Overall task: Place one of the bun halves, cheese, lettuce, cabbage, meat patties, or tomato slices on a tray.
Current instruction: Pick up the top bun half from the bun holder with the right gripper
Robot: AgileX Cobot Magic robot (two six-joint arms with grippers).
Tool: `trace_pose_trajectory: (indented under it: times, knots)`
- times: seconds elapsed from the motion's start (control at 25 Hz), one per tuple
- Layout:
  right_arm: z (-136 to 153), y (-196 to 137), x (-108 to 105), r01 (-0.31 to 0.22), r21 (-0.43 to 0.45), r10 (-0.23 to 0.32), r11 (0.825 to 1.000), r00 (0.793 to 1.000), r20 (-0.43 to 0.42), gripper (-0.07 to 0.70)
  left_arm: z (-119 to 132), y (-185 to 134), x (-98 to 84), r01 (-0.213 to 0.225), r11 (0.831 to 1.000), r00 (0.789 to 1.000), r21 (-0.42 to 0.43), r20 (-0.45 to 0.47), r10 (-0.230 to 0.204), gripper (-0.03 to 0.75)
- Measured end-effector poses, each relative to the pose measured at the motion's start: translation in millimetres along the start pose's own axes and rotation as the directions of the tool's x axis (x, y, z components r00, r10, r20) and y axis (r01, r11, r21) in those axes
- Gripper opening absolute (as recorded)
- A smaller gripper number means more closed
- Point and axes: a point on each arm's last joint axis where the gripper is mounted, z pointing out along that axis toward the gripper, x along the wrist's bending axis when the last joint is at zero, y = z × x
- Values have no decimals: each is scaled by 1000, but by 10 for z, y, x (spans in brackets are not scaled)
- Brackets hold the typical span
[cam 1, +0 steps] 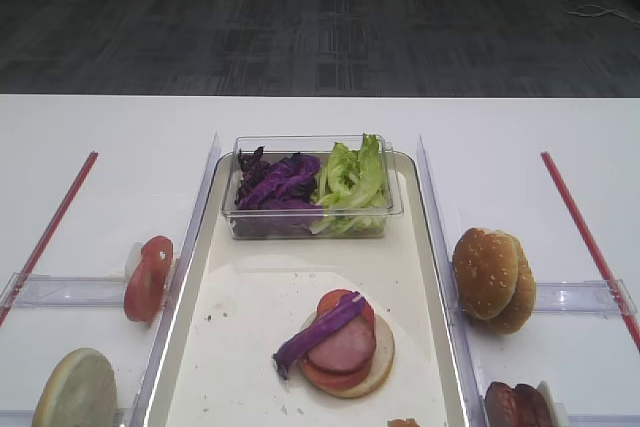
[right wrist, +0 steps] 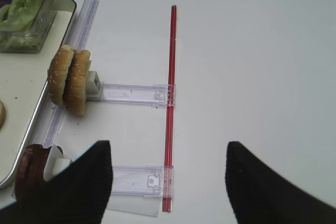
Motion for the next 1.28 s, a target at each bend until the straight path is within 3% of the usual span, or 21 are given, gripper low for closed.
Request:
trace_pose_trajectory:
  times: [0.68,0.96,1.28]
  knots:
    - [6,4,-5,2,6,-2,1000,1000,5,481,0,0,0,0,1000,1000,0,0,0,397]
    - [146,89,12,-23,124,26,992,999,-22,481,0,0,0,0,1000,1000,0,0,0,397]
    - [260,343,22,-64,306,78,950,996,-34,481,0,0,0,0,1000,1000,0,0,0,397]
